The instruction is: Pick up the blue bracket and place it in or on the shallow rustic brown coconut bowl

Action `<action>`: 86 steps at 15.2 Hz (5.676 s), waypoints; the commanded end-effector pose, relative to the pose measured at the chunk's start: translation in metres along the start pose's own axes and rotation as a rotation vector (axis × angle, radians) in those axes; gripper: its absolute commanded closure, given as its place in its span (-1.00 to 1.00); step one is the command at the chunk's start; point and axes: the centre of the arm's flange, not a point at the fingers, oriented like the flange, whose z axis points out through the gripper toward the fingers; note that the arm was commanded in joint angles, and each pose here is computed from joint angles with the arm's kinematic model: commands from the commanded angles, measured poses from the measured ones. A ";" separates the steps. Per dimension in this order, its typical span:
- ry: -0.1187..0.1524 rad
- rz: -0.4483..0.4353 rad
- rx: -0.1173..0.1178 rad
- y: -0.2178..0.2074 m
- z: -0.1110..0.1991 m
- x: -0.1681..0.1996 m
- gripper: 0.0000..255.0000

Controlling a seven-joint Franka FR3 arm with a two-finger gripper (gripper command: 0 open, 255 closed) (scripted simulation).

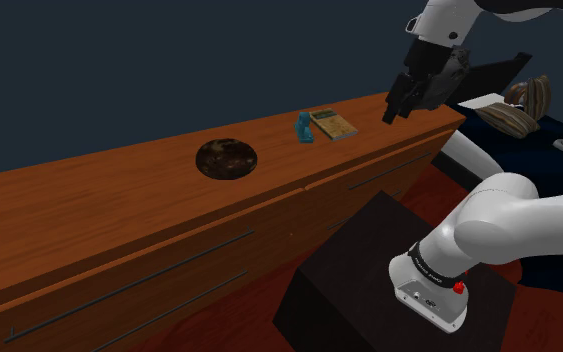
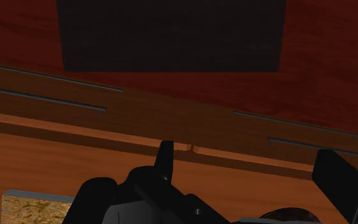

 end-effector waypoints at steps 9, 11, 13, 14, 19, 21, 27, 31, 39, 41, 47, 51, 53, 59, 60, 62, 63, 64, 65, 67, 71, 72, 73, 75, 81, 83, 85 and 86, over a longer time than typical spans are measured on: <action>0.002 -0.069 -0.052 0.036 0.042 0.086 -1.00; 0.003 -0.086 -0.064 0.044 0.052 0.108 -1.00; 0.003 -0.103 -0.077 0.052 0.063 0.130 -1.00; 0.003 -0.111 -0.084 0.056 0.068 0.141 -1.00; 0.005 -0.154 -0.116 0.075 0.092 0.196 -1.00; 0.005 -0.171 -0.129 0.082 0.102 0.219 -1.00; 0.007 -0.223 -0.167 0.102 0.130 0.287 -1.00; 0.008 -0.257 -0.193 0.114 0.149 0.333 -1.00; 0.008 -0.273 -0.205 0.126 0.189 0.356 -1.00; 0.008 -0.273 -0.205 0.127 0.197 0.357 -1.00; 0.008 -0.273 -0.205 0.127 0.197 0.357 -1.00; 0.008 -0.273 -0.205 0.127 0.197 0.357 1.00; 0.008 -0.273 -0.205 0.127 0.197 0.357 1.00; 0.008 -0.273 -0.205 0.127 0.197 0.357 1.00; 0.008 -0.273 -0.205 0.126 0.192 0.356 1.00; 0.008 -0.273 -0.205 0.125 0.181 0.355 1.00; 0.008 -0.273 -0.205 0.124 0.176 0.355 1.00; 0.008 -0.273 -0.205 0.123 0.171 0.355 1.00; 0.008 -0.273 -0.205 0.122 0.166 0.354 1.00; 0.008 -0.273 -0.205 0.121 0.155 0.353 1.00; 0.008 -0.273 -0.205 0.118 0.134 0.352 1.00; 0.008 -0.273 -0.205 0.117 0.129 0.351 1.00; 0.008 -0.273 -0.205 0.116 0.124 0.351 1.00; 0.008 -0.273 -0.205 0.114 0.113 0.350 1.00; 0.008 -0.273 -0.205 0.110 0.082 0.348 1.00; 0.008 -0.273 -0.205 0.096 0.080 0.347 1.00; 0.008 -0.273 -0.205 0.070 0.082 0.348 1.00; 0.008 -0.273 -0.205 0.057 0.083 0.348 1.00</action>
